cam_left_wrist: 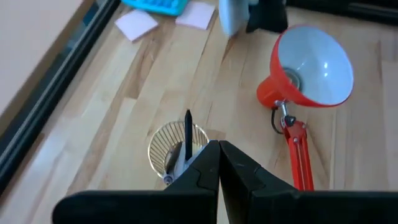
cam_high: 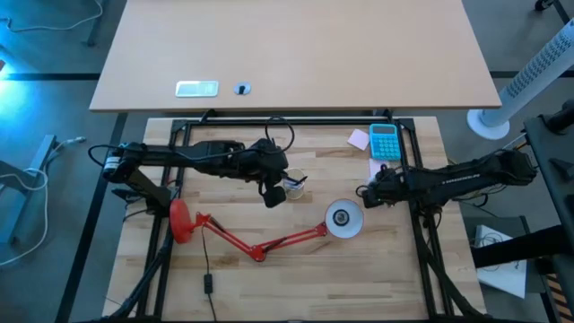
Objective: Screw lightbulb
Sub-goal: Remove the light bulb from the lamp, then adjust the lamp
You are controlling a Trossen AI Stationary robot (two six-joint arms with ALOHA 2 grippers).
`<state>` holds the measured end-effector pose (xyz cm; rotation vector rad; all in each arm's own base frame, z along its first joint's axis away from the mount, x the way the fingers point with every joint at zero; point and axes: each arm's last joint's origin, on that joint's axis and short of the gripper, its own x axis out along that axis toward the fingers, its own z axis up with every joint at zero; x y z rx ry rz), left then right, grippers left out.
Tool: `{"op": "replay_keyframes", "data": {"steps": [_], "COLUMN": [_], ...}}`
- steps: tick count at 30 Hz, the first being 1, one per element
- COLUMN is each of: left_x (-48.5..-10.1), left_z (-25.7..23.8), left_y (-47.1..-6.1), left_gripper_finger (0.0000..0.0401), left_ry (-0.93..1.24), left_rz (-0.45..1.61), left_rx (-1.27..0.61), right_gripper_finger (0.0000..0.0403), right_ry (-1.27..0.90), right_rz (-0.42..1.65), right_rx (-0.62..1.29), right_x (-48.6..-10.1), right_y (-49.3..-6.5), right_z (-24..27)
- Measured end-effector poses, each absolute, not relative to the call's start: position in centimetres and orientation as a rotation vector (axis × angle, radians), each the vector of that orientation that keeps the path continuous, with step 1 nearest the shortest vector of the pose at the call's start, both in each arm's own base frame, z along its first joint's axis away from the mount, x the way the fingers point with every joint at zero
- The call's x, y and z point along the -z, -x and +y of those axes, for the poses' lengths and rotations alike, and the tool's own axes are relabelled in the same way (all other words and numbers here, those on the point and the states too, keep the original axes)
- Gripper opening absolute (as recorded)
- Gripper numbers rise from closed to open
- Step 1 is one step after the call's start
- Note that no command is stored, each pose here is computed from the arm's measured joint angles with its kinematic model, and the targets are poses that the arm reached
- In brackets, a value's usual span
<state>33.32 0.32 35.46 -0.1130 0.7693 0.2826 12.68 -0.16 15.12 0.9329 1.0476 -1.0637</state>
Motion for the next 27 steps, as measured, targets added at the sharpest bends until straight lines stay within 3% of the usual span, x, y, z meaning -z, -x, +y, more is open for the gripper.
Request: {"op": "replay_keyframes", "data": {"steps": [10, 18, 27], "left_x": [-37.6, -36.9, -36.5], "left_z": [-0.1, -1.4, -4.6], "left_y": [-33.0, -32.3, -32.0], "left_gripper_finger": [0.0, 0.0004, 0.0083], "left_ry": [0.123, 0.118, 0.142], "left_rz": [0.738, 0.819, 0.855], "left_rx": [-0.14, -0.093, 0.032], "right_gripper_finger": [0.0187, 0.0247, 0.0311], "right_ry": [-0.913, -0.938, -0.972], "right_rz": [1.206, 1.236, 1.175], "right_rx": [1.04, 0.962, 0.895], "right_x": [-13.7, -14.4, -15.9], "right_y": [-12.8, -12.8, -12.9], "right_z": [0.1, 0.3, 0.3]}}
